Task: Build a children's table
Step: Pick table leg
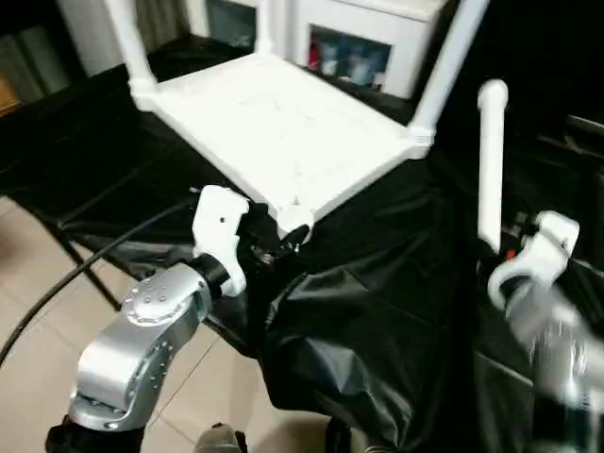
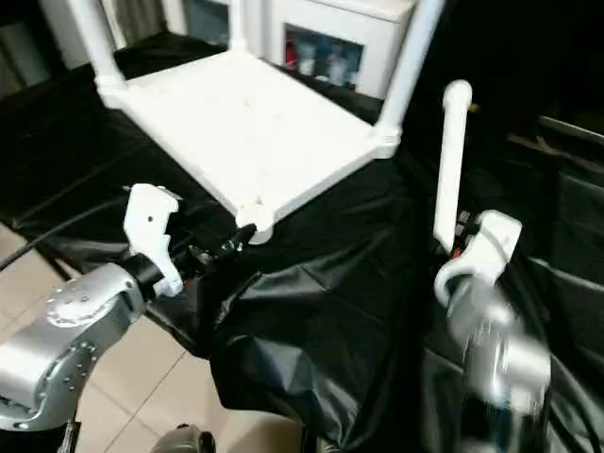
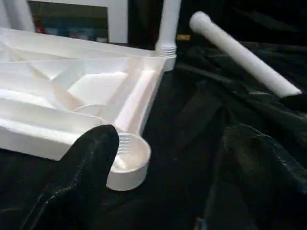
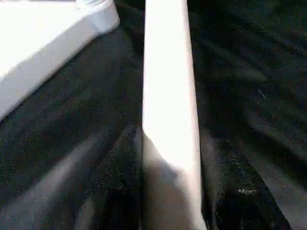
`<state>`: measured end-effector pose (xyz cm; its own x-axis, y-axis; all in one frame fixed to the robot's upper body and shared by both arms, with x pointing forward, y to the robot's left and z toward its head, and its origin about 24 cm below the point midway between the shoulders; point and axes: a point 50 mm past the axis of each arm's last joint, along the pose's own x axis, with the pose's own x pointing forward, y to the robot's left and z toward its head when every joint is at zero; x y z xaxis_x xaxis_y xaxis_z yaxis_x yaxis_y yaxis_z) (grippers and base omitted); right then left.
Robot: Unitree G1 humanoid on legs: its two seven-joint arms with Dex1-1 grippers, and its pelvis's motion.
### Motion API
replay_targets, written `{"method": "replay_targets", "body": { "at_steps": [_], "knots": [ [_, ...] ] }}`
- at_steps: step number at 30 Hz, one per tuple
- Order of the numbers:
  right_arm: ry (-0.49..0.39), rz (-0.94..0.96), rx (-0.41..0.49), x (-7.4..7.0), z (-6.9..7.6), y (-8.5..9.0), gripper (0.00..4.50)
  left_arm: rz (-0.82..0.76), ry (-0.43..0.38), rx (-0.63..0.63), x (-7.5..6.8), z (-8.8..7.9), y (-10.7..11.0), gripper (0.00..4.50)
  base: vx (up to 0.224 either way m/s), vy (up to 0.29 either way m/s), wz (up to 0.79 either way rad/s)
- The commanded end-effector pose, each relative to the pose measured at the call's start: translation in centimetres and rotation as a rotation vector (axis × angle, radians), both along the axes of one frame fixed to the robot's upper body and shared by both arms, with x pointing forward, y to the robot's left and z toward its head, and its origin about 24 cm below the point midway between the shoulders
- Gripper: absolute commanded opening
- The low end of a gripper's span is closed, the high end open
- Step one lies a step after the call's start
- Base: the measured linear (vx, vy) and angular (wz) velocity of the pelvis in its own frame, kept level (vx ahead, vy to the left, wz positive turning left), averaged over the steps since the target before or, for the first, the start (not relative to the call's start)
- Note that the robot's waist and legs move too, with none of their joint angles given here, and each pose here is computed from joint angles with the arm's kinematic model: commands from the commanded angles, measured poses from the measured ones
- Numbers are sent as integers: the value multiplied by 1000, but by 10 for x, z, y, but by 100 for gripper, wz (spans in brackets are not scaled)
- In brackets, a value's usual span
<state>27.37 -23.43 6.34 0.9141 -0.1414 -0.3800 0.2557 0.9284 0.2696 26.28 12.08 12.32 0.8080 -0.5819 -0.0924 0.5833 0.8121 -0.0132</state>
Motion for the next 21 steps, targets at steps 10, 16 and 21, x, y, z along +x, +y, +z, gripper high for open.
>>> {"method": "replay_targets", "body": {
  "at_steps": [10, 16, 21],
  "knots": [
    [134, 118, -1, -26, 5, 36, 125, 38, 45, 56, -9, -17, 4, 398, -4, -23, -7],
    [172, 158, 5, -25, 2, 43, 125, 53, 50, 52, -12, -18, 4, 398, -37, -3, -1],
    [201, 203, 24, -28, 3, 51, 160, 65, 60, 58, -15, -22, 6, 398, -46, -37, 5]
  ]
}}
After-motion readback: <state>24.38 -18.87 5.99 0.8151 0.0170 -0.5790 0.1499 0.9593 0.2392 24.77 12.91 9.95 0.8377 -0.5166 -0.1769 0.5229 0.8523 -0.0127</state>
